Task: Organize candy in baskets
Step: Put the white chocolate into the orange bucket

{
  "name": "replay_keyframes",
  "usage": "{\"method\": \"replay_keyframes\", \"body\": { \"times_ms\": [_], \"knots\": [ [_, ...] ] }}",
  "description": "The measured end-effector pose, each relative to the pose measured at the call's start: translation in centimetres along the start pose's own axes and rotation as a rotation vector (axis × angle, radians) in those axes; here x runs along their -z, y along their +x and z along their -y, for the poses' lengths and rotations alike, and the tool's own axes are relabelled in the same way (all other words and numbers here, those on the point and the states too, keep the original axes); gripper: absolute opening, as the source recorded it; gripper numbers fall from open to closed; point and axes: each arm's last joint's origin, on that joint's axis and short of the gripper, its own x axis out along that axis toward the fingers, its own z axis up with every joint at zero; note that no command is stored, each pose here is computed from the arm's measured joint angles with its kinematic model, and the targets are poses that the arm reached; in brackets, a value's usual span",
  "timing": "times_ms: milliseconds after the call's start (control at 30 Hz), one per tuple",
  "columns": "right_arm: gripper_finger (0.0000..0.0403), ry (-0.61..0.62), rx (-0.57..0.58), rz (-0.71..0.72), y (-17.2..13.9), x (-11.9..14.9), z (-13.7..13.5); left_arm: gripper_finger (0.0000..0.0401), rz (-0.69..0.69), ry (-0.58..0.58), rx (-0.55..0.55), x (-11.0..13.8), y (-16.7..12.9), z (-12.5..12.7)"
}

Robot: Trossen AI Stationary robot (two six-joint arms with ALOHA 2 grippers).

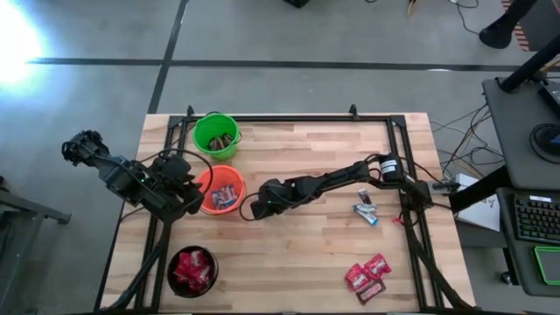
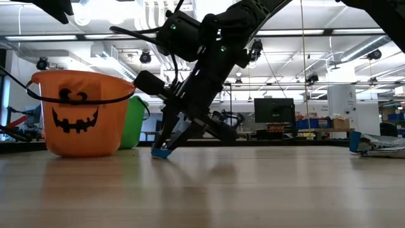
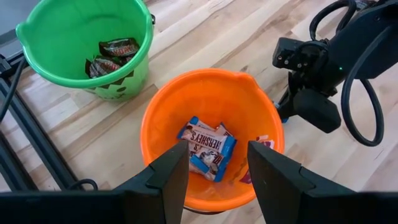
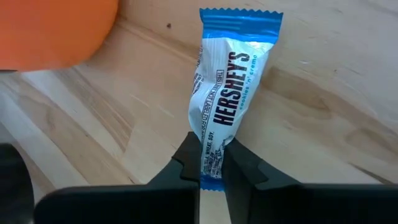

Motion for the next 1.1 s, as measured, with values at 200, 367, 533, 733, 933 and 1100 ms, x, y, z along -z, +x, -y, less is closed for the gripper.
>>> {"method": "replay_keyframes", "body": {
  "times_ms": [200,367,533,733,933,1100],
  "knots": [
    [0.002,-0.019,-0.012,-0.002,-0.9,-0.1,-0.7,0.0146,0.0,0.008,0.0,0.0,0.0,0.0],
    [0.002,-0.039,-0.034,0.007,-2.2,-0.3,-1.6,0.0146,0.001,0.023,0.002,0.0,0.0,-0.1],
    [0.002,-0.054,-0.04,0.004,-2.9,-0.3,-2.5,0.0146,0.002,0.043,0.005,0.0,-0.1,-0.2],
    [0.002,-0.114,-0.037,-0.001,-5.2,-0.6,-4.7,0.0146,0.004,0.06,0.012,-0.1,-0.2,-0.4],
    [0.002,-0.197,-0.008,0.058,-8.4,-1.1,-7.3,0.0146,0.006,0.086,0.021,-0.2,-0.4,-0.7],
    [0.002,-0.248,-0.033,0.132,-11.2,-1.7,-9.3,0.0146,0.009,0.099,0.03,-0.2,-0.5,-0.9]
  ]
}}
